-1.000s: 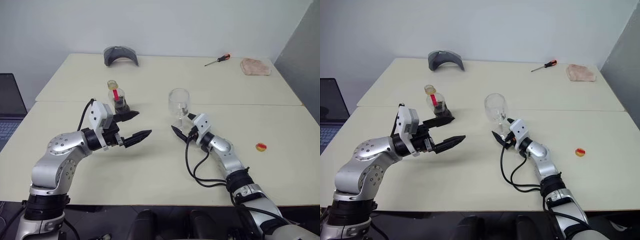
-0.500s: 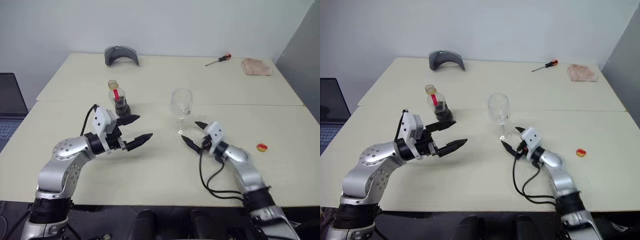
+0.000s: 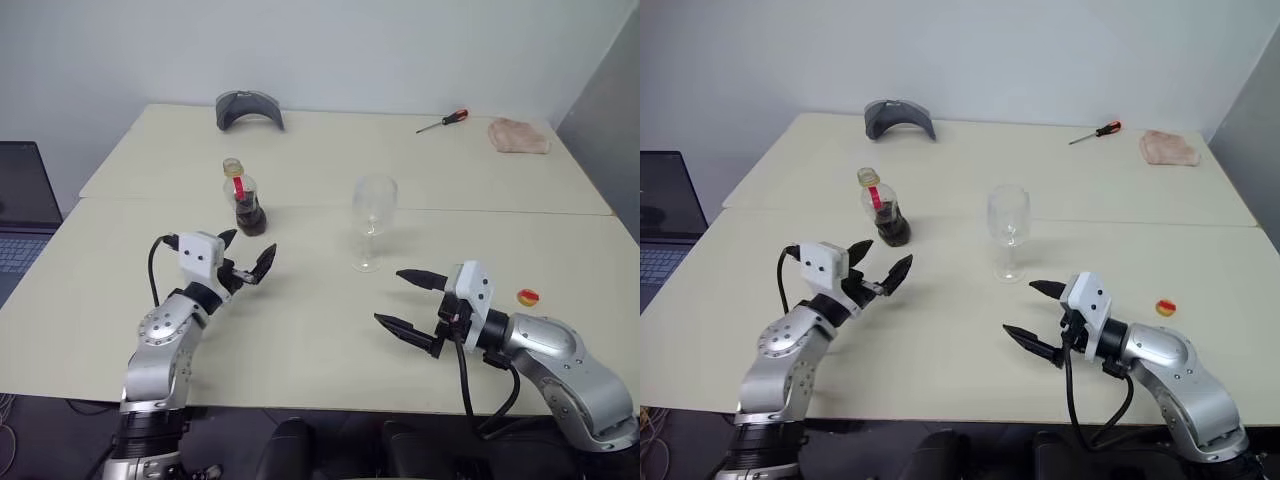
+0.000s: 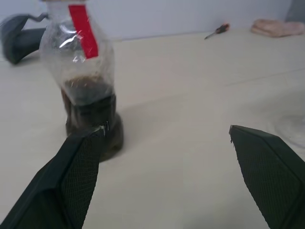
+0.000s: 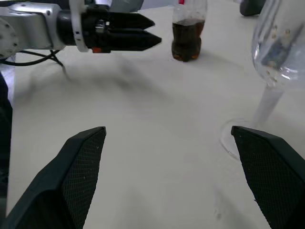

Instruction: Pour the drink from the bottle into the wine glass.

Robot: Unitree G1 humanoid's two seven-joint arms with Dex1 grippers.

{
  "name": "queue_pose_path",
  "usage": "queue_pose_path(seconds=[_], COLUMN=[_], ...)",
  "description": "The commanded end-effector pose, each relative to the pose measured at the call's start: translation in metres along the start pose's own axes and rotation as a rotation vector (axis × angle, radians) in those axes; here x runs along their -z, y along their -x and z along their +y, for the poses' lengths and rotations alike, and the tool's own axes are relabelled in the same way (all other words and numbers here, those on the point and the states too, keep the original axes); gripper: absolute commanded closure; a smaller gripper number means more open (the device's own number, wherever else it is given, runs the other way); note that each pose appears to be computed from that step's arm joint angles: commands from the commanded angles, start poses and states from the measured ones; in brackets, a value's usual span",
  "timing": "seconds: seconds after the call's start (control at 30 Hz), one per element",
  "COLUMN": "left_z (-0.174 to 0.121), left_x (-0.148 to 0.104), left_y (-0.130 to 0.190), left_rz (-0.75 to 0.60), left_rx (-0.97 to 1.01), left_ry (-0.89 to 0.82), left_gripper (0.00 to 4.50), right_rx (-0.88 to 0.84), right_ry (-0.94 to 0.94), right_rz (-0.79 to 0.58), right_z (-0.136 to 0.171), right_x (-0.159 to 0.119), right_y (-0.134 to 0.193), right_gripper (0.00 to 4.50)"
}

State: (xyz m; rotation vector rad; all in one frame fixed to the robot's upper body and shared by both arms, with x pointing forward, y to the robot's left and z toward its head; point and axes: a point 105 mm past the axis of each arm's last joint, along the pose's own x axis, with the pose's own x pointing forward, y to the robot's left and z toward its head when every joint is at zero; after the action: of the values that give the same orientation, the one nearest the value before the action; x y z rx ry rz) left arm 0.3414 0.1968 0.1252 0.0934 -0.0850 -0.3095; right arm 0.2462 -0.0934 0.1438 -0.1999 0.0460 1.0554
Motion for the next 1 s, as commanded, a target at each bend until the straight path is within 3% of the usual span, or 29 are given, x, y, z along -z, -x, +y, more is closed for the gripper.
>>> queue_pose_path(seconds=[0.03,0.5,0.9,1.0], left_z=[0.010,0.028,0.036,0.038], left_x=[-0.013,-0.004,-0.014,-0.016], left_y=[-0.010,-0.057,-0.085,-0.088], left_rz=[-0.051,-0.012,-0.034,-0.045], left_rx=[-0.096,-0.222,-0.256,-0.265], left_ry=[-0.059,-0.073,-0.055,-0.048], left_gripper=[0.00,0.00,0.00,0.63], right_rx=[-0.040,-0.037,-0.029,-0.028], right_ry=[0.010,0.048,0.048,0.048], right_rz=[-0.036,-0.115,-0.123,-0.123], right_z=[0.009,0.003,0.004,0.004], right_x=[-0.015,-0.042,-0.044,-0.044], right_y=[-0.002,-0.006,-0.010,-0.010], right_gripper=[0.01,0.01,0.01,0.00])
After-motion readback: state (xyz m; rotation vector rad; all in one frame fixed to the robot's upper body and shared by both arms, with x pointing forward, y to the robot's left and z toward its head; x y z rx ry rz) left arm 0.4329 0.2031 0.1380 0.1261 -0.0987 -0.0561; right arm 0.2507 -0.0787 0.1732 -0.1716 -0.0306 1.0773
